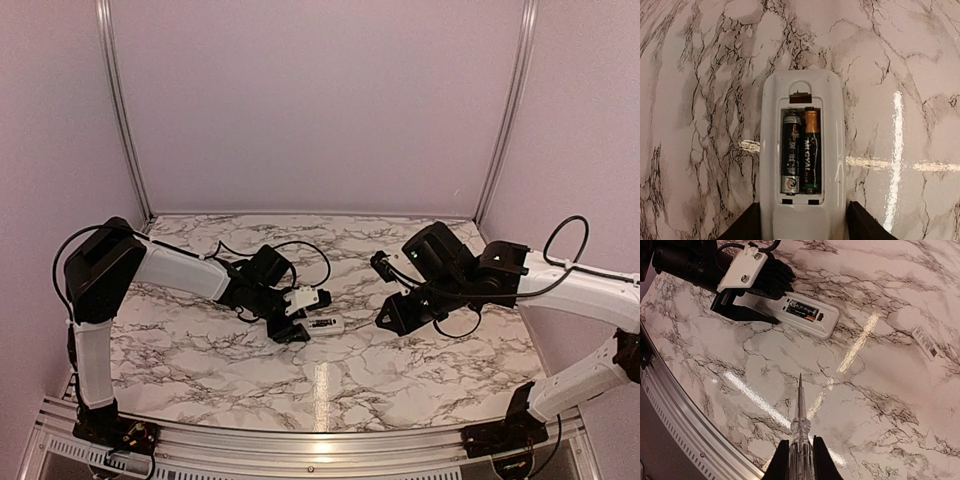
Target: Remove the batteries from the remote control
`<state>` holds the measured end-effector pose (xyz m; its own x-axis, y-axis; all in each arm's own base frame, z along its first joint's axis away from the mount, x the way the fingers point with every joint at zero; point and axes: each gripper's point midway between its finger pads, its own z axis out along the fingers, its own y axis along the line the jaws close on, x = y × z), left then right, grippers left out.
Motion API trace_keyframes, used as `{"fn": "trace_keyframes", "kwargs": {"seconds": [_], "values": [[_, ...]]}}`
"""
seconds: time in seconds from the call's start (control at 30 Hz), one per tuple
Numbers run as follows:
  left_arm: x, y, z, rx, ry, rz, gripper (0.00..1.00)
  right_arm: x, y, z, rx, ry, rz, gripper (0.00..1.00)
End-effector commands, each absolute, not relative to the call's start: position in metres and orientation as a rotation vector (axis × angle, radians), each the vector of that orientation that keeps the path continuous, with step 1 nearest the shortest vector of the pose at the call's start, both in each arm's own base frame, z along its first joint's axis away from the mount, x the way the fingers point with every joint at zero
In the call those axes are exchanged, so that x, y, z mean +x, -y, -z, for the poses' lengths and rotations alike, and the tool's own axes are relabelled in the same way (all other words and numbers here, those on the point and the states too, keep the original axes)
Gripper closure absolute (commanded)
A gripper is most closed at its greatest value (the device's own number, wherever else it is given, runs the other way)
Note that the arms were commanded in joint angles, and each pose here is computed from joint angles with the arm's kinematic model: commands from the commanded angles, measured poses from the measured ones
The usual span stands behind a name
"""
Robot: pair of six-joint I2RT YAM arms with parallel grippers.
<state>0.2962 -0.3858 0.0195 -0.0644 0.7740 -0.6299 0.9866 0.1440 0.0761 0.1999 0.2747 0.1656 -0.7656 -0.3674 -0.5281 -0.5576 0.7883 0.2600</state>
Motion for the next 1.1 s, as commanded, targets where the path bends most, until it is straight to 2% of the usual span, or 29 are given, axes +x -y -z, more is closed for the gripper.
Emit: {"fn": "trace_keyframes", "kwargs": {"seconds": [0.0,0.13,0.3,0.57,0.8,1.07], "values": [[0.284,0.375,0.007,1.760,-1.950,0.545,0.47,0.201,-0.279,-0.174,-0.673,-2.498,-0.615,1.00],[0.282,0.377,0.008,1.760,-1.941,0.567,0.65,0.202,-0.281,-0.173,-0.671,-2.504,-0.614,1.00],[0.280,0.376,-0.005,1.676,-1.893,0.549,0.72,0.205,-0.281,-0.175,-0.658,-2.497,-0.607,1.00],[0.274,0.381,-0.034,1.501,-1.745,0.291,0.74,0.212,-0.290,-0.175,-0.654,-2.481,-0.618,1.00],[0.263,0.374,-0.049,1.371,-1.704,0.145,0.81,0.215,-0.303,-0.173,-0.702,-2.460,-0.648,1.00],[0.251,0.376,-0.062,1.247,-1.672,0.166,1.00,0.216,-0.326,-0.173,-0.764,-2.412,-0.658,1.00]]}}
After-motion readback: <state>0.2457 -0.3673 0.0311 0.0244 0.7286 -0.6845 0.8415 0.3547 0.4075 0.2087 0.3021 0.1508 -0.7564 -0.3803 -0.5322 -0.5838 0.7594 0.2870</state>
